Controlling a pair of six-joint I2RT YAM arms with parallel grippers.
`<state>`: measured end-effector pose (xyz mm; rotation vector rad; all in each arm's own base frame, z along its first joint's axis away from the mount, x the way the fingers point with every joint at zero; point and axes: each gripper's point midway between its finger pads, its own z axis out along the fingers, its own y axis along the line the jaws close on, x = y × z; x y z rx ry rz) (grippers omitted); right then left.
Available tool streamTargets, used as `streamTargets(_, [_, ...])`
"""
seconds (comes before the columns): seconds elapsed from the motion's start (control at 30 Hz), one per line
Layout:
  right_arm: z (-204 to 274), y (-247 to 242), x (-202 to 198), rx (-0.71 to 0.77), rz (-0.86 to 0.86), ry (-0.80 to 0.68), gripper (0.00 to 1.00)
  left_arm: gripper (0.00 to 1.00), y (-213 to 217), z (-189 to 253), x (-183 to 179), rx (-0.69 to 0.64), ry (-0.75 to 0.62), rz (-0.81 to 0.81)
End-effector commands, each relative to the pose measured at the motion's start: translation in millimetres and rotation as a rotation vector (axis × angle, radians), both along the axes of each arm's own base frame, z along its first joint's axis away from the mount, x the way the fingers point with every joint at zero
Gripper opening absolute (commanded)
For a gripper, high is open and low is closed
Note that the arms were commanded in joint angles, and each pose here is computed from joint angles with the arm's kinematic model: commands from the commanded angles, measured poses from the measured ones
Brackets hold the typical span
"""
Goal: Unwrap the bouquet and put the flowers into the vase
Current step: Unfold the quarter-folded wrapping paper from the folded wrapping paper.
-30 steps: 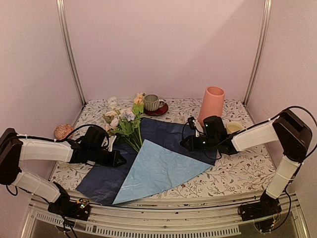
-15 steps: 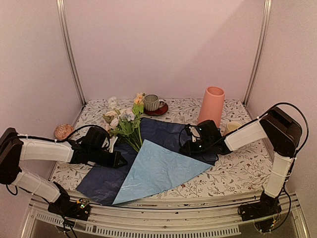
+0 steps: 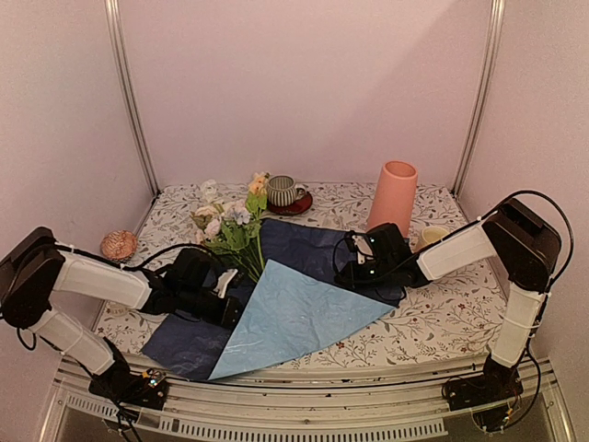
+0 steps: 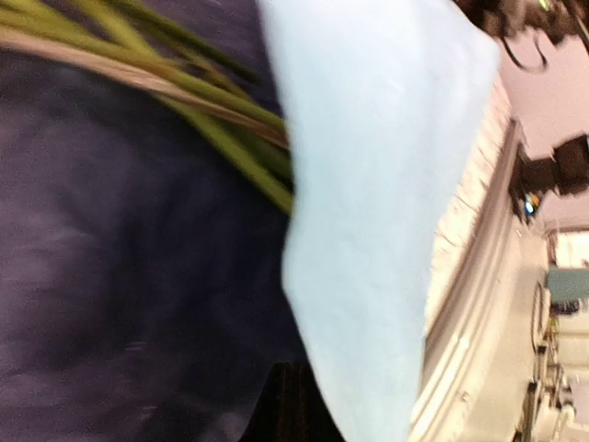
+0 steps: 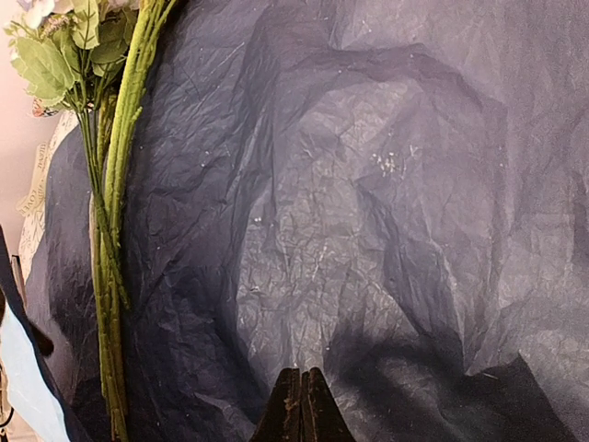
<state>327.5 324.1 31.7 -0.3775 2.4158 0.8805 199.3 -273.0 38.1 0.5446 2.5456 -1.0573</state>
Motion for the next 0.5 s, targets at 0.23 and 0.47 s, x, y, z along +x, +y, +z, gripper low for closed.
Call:
streamTargets(0.23, [15, 5, 2, 0.020, 0.012, -0.026, 0.02, 0.02, -70, 74, -69, -0.253, -0.046, -0.409])
streamTargets(0.47, [18, 7, 0, 0.033, 0.020, -0.024, 0.02, 0.02, -85, 77, -124, -0.244, 0.003, -0.598])
